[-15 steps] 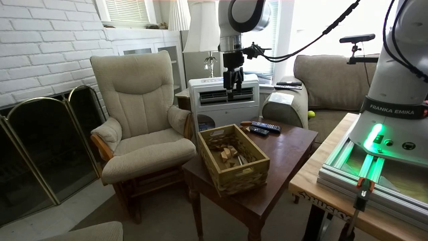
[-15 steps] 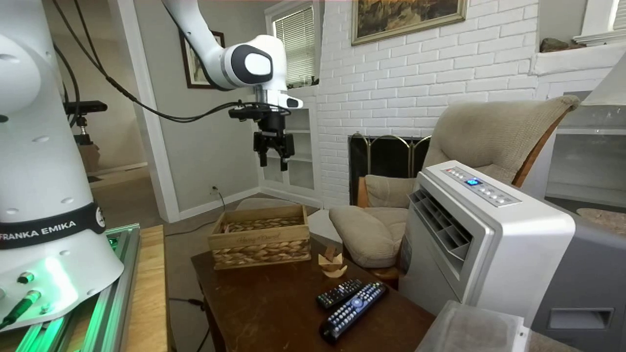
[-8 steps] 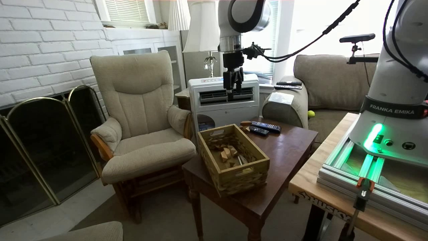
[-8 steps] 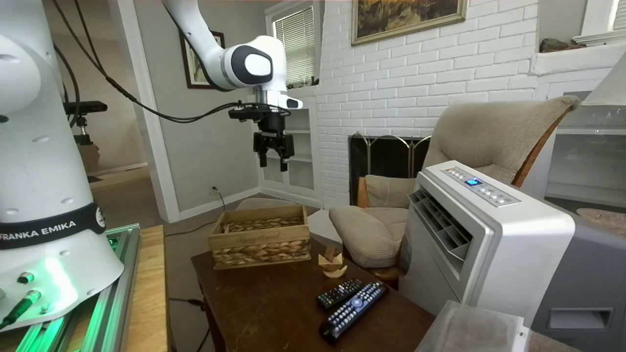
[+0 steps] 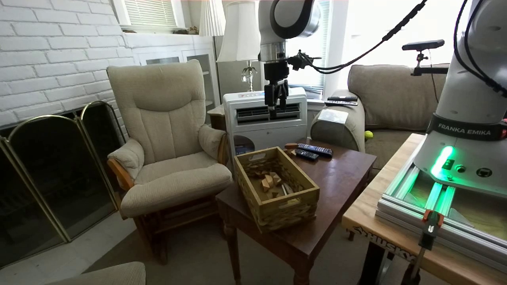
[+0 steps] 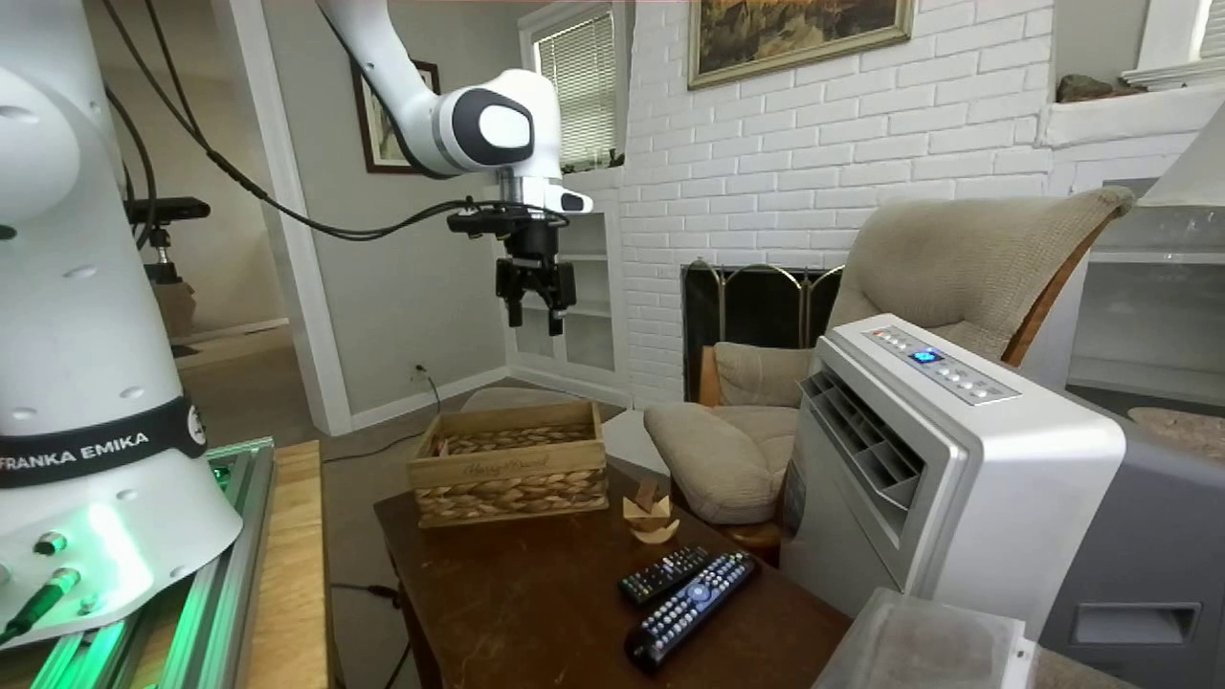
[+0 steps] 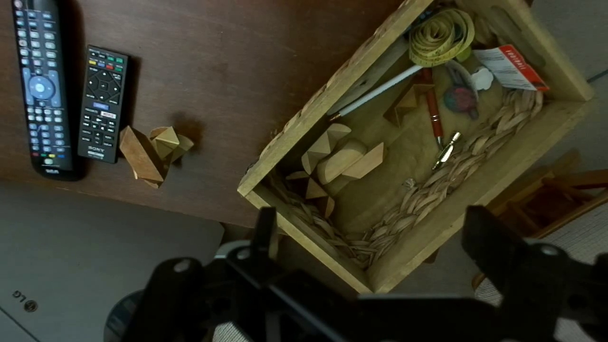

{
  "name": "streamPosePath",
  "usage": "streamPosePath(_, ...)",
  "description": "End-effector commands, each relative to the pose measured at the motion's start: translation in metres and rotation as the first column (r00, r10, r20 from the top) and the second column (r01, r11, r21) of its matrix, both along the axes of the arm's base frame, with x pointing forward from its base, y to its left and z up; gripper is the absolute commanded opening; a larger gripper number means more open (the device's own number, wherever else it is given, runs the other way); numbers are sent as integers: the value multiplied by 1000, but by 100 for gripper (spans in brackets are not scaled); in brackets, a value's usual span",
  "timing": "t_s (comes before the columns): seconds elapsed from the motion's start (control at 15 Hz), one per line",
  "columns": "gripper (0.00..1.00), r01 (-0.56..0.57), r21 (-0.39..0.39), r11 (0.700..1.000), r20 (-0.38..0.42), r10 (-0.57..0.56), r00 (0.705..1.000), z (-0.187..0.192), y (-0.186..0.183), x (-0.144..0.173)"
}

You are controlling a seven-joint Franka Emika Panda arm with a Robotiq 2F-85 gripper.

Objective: Remove on object from the basket and put it on top of the tower of objects

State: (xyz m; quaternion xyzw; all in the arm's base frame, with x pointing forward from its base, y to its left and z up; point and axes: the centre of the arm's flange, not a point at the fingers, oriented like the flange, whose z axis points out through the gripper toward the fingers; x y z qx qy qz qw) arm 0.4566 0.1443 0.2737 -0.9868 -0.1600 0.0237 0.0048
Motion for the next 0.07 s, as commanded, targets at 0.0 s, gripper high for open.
streamPosePath(0.0, 100, 0, 0, 1000, 0, 0, 1000, 0, 0, 0)
